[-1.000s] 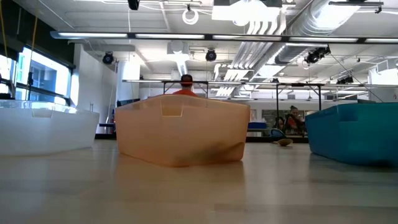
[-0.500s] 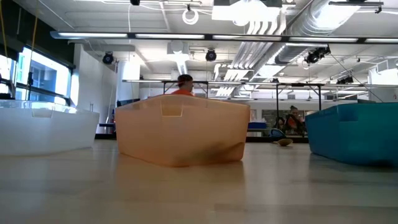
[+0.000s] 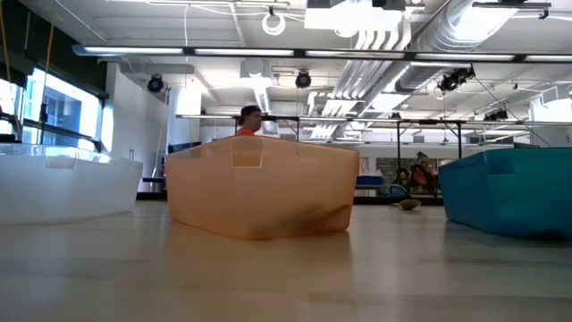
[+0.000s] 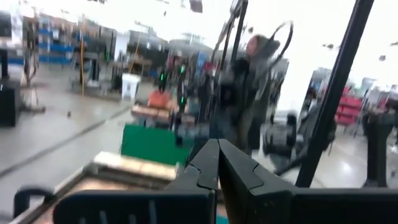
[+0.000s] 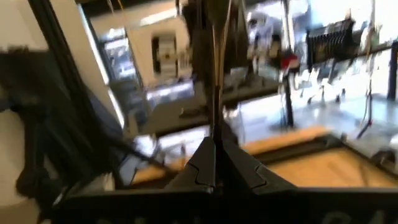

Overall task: Sort silverware by color (type)
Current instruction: Put the black spoon into the orange bin

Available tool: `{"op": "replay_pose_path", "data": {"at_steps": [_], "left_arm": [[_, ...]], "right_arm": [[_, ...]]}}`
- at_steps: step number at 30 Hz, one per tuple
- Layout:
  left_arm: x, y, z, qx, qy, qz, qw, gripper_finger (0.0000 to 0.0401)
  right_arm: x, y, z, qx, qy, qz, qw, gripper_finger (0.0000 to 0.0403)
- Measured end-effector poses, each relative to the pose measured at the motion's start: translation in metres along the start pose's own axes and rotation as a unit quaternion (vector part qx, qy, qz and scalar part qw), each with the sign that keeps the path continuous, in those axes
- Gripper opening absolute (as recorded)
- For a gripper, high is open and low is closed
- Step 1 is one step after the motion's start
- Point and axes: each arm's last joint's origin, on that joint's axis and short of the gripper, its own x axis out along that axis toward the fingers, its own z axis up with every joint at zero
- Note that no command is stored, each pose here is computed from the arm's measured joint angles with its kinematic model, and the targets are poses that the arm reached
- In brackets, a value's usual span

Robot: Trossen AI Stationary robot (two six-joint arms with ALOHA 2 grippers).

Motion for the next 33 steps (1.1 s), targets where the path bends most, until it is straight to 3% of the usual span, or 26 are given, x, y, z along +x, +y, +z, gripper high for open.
{"op": "replay_pose_path", "data": {"at_steps": [5,10,16,22,24,30,33], "left_arm": [[0.0,0.0,0.005,0.022,-0.023,0.007,0.999,0.0],[0.0,0.001,0.004,0.015,-0.024,0.028,0.999,0.0],[0.0,0.001,0.004,0.014,-0.025,0.028,0.999,0.0],[-0.001,0.0,0.01,0.011,-0.052,0.023,0.998,0.0],[-0.002,0.0,0.01,0.011,-0.05,0.019,0.999,0.0],[-0.003,-0.001,0.011,0.01,-0.049,-0.002,0.999,0.0],[-0.003,-0.002,0.011,0.007,-0.049,-0.008,0.999,0.0]], "right_arm": [[0.012,0.013,-0.009,0.019,0.093,0.02,0.995,0.0],[0.033,0.023,-0.027,0.058,0.198,-0.001,0.979,0.0],[0.058,0.041,-0.045,0.117,0.249,-0.01,0.961,0.0],[0.084,0.064,-0.078,0.175,0.287,-0.091,0.937,0.0],[0.094,0.071,-0.088,0.192,0.316,-0.115,0.922,0.0],[0.112,0.075,-0.116,0.202,0.433,-0.244,0.844,0.0],[0.122,0.072,-0.127,0.214,0.468,-0.268,0.815,0.0]]}}
